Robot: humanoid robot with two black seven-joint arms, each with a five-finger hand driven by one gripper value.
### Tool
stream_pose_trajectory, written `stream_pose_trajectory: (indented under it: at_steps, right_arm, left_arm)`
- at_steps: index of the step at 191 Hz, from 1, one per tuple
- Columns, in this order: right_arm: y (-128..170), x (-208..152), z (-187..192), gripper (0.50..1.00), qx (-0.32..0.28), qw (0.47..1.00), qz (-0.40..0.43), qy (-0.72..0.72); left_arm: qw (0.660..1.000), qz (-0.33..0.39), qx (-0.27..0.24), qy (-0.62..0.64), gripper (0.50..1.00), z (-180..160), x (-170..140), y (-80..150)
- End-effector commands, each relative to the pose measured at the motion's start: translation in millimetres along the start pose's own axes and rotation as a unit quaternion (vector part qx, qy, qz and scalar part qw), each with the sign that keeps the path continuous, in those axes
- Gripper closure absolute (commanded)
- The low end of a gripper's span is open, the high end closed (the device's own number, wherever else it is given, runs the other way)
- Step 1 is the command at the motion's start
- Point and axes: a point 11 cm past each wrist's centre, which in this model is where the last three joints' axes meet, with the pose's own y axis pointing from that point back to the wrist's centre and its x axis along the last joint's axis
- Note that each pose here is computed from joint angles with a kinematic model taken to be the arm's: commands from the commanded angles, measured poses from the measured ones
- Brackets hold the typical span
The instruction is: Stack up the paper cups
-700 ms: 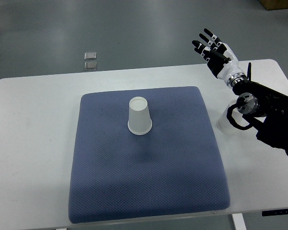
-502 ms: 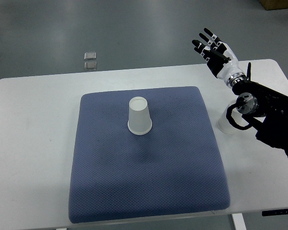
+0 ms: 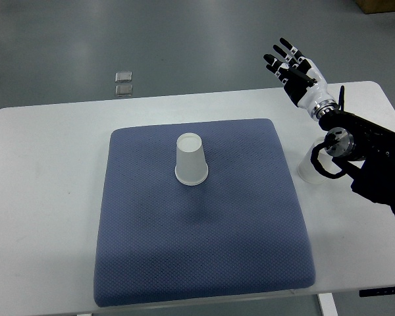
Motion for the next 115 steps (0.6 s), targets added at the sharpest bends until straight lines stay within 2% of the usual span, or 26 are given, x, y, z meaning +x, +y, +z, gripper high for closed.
stream_pose_trajectory:
  at_steps: [1,69,115]
  right_arm:
    - [0,1,-1,0.587,0.001,1.000,0.002,-0.001]
    - [-2,-1,-3,0.587,0.003,1.000,0.002,0.000]
    - [-7,-4,-19,0.587,0.014,1.000,-0.005,0.012]
  left_arm:
    - [1.000,0.001,0.000,0.000,0.500,0,1,0]
    - [1.000,0.001,0.000,0.000,0.500,0,1,0]
    - [1.000,0.001,0.000,0.000,0.500,0,1,0]
